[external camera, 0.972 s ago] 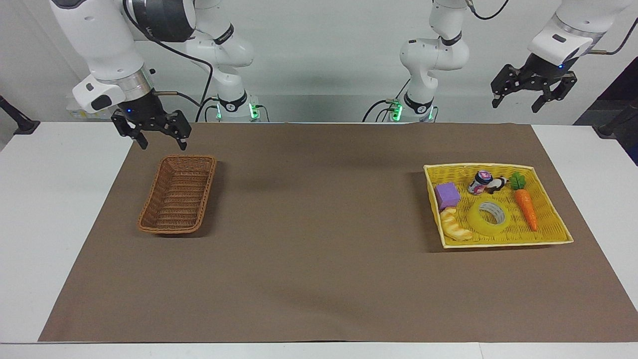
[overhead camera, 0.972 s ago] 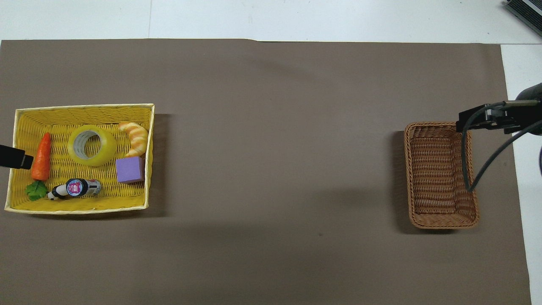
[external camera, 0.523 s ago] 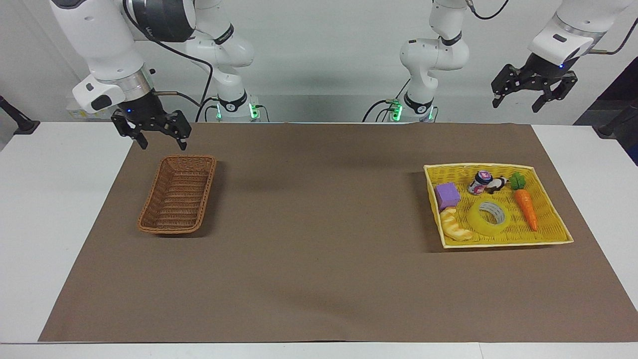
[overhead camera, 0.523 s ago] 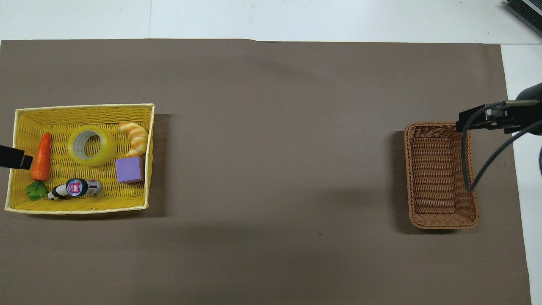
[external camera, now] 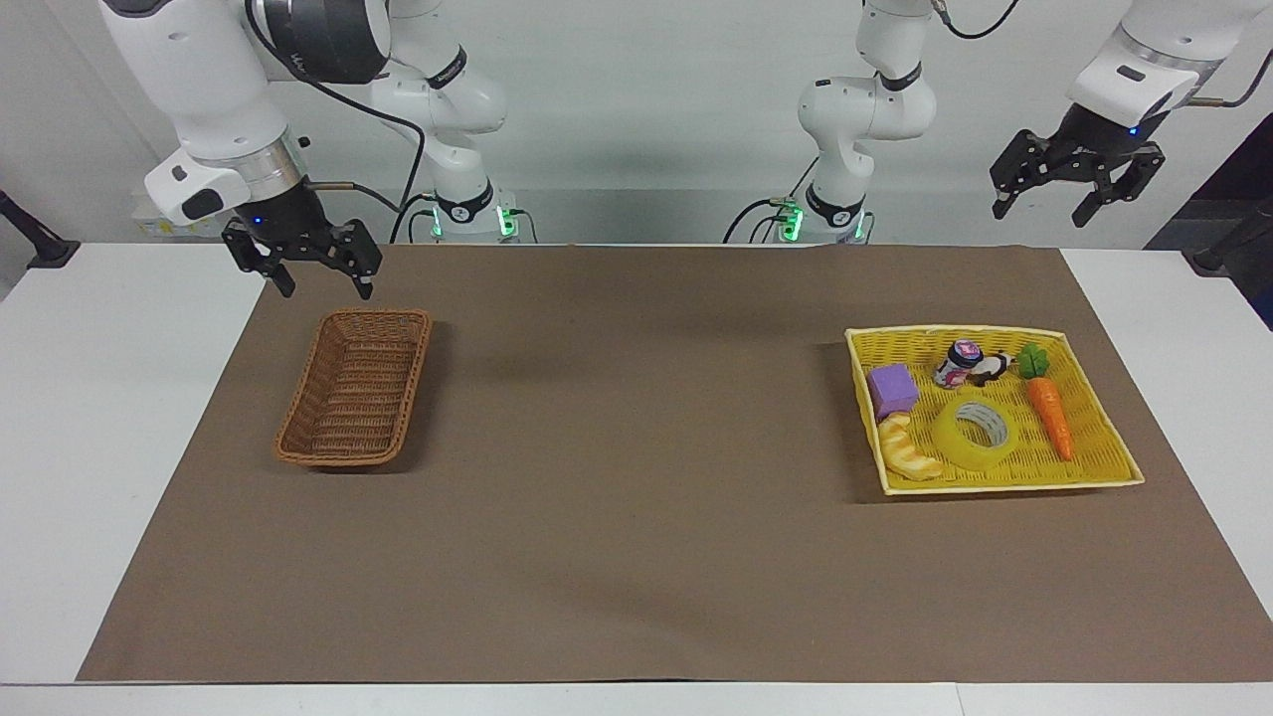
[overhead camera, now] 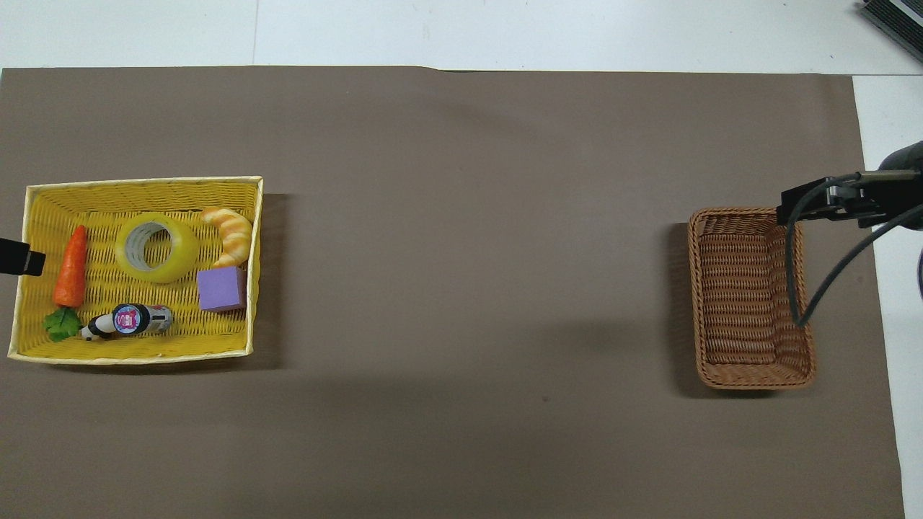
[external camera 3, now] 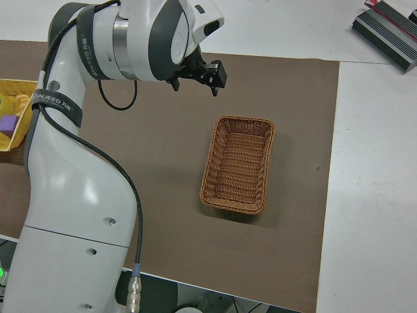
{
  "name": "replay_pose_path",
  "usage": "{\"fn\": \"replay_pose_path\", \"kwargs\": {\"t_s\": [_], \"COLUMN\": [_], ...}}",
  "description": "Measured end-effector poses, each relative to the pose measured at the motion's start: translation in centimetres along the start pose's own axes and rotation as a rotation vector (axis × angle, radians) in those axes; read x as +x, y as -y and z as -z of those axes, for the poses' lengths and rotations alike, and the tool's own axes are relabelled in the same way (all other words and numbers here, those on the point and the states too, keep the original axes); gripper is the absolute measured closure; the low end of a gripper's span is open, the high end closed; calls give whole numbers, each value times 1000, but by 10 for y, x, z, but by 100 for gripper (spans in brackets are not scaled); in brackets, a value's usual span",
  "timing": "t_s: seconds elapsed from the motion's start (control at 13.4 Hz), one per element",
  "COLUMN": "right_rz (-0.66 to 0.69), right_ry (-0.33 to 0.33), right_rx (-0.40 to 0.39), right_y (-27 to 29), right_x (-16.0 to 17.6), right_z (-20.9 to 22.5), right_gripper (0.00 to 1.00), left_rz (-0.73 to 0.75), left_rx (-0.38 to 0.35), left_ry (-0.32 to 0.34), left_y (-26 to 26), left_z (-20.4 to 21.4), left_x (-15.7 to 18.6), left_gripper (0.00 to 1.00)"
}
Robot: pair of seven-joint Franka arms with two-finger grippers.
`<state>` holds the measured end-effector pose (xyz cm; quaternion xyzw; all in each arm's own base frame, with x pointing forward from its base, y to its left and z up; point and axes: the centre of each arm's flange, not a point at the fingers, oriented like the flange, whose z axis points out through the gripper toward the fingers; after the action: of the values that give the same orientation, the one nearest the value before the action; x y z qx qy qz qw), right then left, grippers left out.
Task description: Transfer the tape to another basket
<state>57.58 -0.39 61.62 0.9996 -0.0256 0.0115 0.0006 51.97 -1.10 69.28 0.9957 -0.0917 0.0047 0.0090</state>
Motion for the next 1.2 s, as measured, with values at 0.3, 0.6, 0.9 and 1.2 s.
{"fn": "replay_pose_path", "kwargs": {"t_s": [0.3, 0.6, 0.9, 1.2], "right_rz": [0, 0, 0, 0], "right_ry": [0, 0, 0, 0], "right_rx": [0, 0, 0, 0], "right_y": [0, 0, 0, 0], "right_x": [0, 0, 0, 0], "right_z": [0, 0, 0, 0], "right_gripper": [0, 0, 0, 0], "left_rz": [5, 7, 10, 27], "left_rx": [1, 3, 5, 8], "left_ry": [-9, -18, -29, -46], "left_y": [3, 4, 6, 15], "left_z": [0, 0, 1, 2], "left_x": [1, 2, 3, 3], "left_gripper": [0, 0, 0, 0]}}
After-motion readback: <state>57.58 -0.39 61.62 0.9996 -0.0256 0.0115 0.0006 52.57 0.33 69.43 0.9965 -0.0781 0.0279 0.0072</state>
